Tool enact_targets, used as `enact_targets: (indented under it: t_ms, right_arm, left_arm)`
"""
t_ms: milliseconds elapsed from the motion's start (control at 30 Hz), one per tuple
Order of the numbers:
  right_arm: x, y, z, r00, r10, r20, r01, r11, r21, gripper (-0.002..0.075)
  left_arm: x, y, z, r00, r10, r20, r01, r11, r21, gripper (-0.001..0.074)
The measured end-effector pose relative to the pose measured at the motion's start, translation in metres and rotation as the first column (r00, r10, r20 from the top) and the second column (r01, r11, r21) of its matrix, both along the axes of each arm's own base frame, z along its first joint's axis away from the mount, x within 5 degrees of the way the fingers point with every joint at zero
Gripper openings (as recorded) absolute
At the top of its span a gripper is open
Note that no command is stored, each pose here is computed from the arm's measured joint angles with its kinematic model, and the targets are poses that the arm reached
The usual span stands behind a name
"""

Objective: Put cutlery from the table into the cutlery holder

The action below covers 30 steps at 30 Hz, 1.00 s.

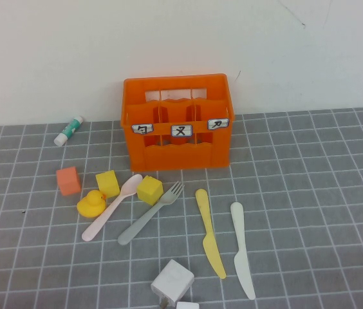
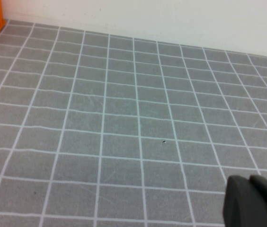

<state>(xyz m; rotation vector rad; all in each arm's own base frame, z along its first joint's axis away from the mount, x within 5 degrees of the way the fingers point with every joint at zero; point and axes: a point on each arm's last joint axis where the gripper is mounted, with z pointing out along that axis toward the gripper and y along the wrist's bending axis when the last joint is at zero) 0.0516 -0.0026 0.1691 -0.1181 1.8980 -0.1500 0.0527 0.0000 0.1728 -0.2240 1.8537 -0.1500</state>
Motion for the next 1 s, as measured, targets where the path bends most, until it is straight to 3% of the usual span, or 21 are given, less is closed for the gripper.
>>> enact_targets:
  t_ms: [167,233,267,300,367,433,467,600,767,800,867,1000]
  right_arm:
    - [0.0,0.0,0.0,1.0,0.0,0.0,0.0,1.0,0.0,-0.0003]
    - [0.0,0.0,0.0,1.0,0.0,0.0,0.0,1.0,0.0,-0.0003]
    - [0.0,0.0,0.0,1.0,0.0,0.0,0.0,1.0,0.0,-0.0003]
    - [0.0,0.0,0.0,1.0,0.0,0.0,0.0,1.0,0.0,-0.0003]
    - [0.0,0.0,0.0,1.0,0.0,0.0,0.0,1.0,0.0,-0.0003]
    - [0.0,0.0,0.0,1.0,0.0,0.0,0.0,1.0,0.0,-0.0003]
    - [0.0,0.0,0.0,1.0,0.0,0.0,0.0,1.0,0.0,-0.0003]
    - [0.0,0.0,0.0,1.0,0.0,0.0,0.0,1.0,0.0,-0.0003]
    - [0.0,0.0,0.0,1.0,0.0,0.0,0.0,1.0,0.0,-0.0003]
    - [0.0,0.0,0.0,1.0,0.0,0.0,0.0,1.0,0.0,-0.0003]
    - [0.0,0.0,0.0,1.0,0.0,0.0,0.0,1.0,0.0,-0.0003]
    - [0.0,0.0,0.0,1.0,0.0,0.0,0.0,1.0,0.0,-0.0003]
  left_arm:
    - [0.0,0.0,0.001,1.0,0.0,0.01,0.0,1.0,-0.01,-0.0001]
    - [0.001,-0.002,0.003,0.999,0.012,0.036,-0.008,0.994,-0.11,-0.0001]
    - [0.002,-0.004,0.004,0.998,0.026,0.057,-0.011,0.971,-0.239,-0.0001]
    - [0.002,-0.005,0.007,0.996,0.047,0.079,-0.015,0.932,-0.362,-0.0001]
    - [0.003,-0.008,0.013,0.99,0.098,0.104,-0.01,0.774,-0.633,-0.0001]
    - [0.003,-0.009,0.017,0.986,0.129,0.105,0.002,0.623,-0.782,-0.0001]
    - [0.004,-0.01,0.018,0.985,0.138,0.106,0.006,0.581,-0.814,-0.0001]
    - [0.004,-0.01,0.02,0.983,0.143,0.117,0.017,0.562,-0.827,-0.0001]
    - [0.004,-0.009,0.023,0.978,0.169,0.123,0.032,0.461,-0.887,-0.0001]
    - [0.004,-0.009,0.023,0.978,0.168,0.126,0.034,0.466,-0.884,-0.0001]
    - [0.004,-0.011,0.021,0.984,0.128,0.126,0.038,0.535,-0.844,-0.0001]
    - [-0.003,-0.025,0.039,0.984,-0.084,0.156,0.164,0.76,-0.629,-0.0001]
